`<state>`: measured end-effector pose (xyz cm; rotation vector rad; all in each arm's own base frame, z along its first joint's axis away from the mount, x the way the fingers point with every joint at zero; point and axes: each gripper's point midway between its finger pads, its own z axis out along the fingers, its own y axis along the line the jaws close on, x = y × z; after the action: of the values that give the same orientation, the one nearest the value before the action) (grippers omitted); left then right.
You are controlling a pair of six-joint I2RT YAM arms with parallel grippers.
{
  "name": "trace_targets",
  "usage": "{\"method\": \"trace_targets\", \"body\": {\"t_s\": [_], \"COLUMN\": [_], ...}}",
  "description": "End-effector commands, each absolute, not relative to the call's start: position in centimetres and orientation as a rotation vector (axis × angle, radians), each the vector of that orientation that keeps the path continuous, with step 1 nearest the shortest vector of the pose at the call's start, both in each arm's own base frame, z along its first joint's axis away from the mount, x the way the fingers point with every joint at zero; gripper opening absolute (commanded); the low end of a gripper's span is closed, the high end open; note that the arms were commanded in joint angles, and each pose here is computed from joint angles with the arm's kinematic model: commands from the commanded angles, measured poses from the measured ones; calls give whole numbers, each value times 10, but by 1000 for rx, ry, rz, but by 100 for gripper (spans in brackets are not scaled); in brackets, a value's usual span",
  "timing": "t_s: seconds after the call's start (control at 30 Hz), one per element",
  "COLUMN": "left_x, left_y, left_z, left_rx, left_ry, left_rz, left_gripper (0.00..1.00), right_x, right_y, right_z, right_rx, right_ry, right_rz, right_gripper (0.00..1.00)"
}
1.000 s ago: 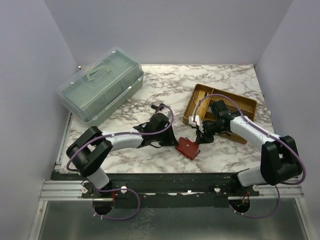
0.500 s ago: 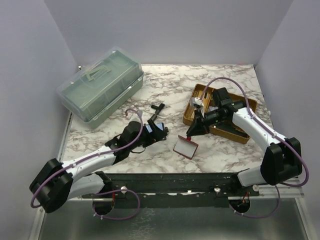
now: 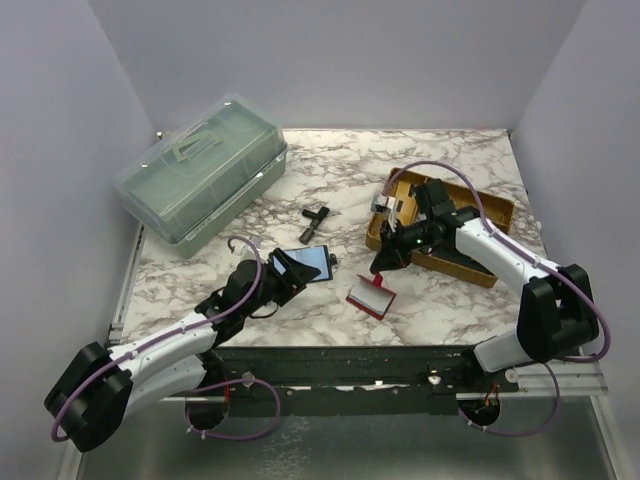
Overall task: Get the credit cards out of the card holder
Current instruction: Open the card holder at the center of the board.
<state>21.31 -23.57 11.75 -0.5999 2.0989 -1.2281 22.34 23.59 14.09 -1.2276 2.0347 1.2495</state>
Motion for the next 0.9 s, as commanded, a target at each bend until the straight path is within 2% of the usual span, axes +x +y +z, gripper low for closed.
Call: {"method": "trace_targets", "body": {"t_s": [0.0, 0.23, 0.53, 0.87], "left_x": [210, 211, 206, 216], "left_y": [-250, -260, -291, -318], "left_z": [117, 113, 100, 105], "left_rx": [-576, -513, -352, -237], "left_ry": [2162, 2216, 2368, 2390], "left_rz": [-1282, -1271, -1325, -1361], "left_gripper": [77, 76, 67, 63], "right_x": [267, 266, 263, 235], "right_y": [190, 143, 117, 93], "right_z": [106, 90, 80, 62], "right_rx": [-1078, -1101, -1147, -1126], "right_ry": [2223, 2277, 2318, 2412], "right_rz": [759, 429, 318, 327], "right_gripper": [0, 1, 7, 13]}}
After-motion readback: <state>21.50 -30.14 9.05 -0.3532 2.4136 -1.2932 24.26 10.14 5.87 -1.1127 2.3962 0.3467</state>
